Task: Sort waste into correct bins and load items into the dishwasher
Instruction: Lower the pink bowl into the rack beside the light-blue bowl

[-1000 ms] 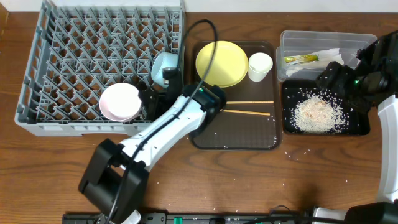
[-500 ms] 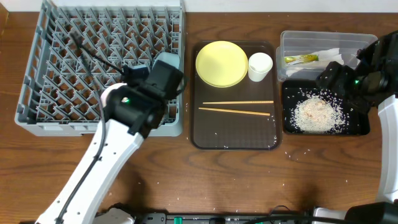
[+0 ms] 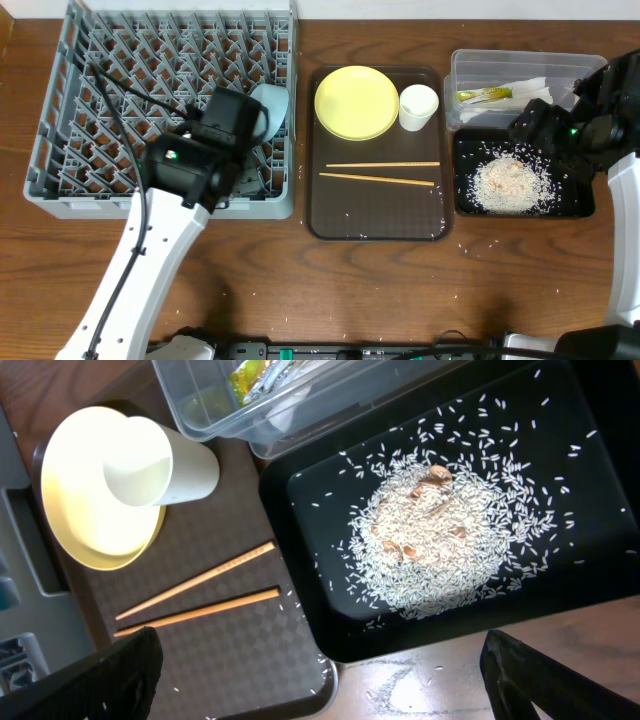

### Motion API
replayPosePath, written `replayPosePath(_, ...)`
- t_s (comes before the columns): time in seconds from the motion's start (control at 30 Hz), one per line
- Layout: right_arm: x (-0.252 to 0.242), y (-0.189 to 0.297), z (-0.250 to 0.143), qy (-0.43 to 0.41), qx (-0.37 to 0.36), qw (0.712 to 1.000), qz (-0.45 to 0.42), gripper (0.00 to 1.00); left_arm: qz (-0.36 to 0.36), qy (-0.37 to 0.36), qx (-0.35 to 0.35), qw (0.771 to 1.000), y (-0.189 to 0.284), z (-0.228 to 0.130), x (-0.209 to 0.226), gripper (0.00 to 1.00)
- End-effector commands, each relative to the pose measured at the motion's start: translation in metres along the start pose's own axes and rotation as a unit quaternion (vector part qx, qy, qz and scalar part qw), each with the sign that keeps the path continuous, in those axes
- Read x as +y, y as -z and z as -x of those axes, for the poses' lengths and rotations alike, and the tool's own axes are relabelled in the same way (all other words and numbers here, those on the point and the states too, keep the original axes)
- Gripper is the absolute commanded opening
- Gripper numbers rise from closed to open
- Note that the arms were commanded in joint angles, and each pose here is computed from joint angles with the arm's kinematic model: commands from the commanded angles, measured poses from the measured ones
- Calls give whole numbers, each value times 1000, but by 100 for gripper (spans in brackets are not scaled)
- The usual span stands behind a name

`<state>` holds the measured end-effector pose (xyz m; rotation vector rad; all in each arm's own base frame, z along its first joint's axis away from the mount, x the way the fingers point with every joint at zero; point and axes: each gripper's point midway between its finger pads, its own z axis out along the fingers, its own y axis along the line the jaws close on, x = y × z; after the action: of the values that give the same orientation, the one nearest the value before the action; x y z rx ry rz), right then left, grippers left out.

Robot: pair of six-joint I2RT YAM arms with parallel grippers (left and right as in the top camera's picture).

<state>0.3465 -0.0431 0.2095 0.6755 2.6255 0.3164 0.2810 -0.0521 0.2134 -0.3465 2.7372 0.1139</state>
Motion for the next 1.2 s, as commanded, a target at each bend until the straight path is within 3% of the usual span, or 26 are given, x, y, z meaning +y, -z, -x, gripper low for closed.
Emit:
replayPosePath(0.0, 3, 5, 3, 2, -8, 1000, 5, 99, -29, -6, 12, 999, 2, 2, -1, 51)
replayPosePath(1.17, 3, 5, 3, 2, -8, 1000, 5, 99, -27, -12, 11, 1000, 2, 4, 2, 50)
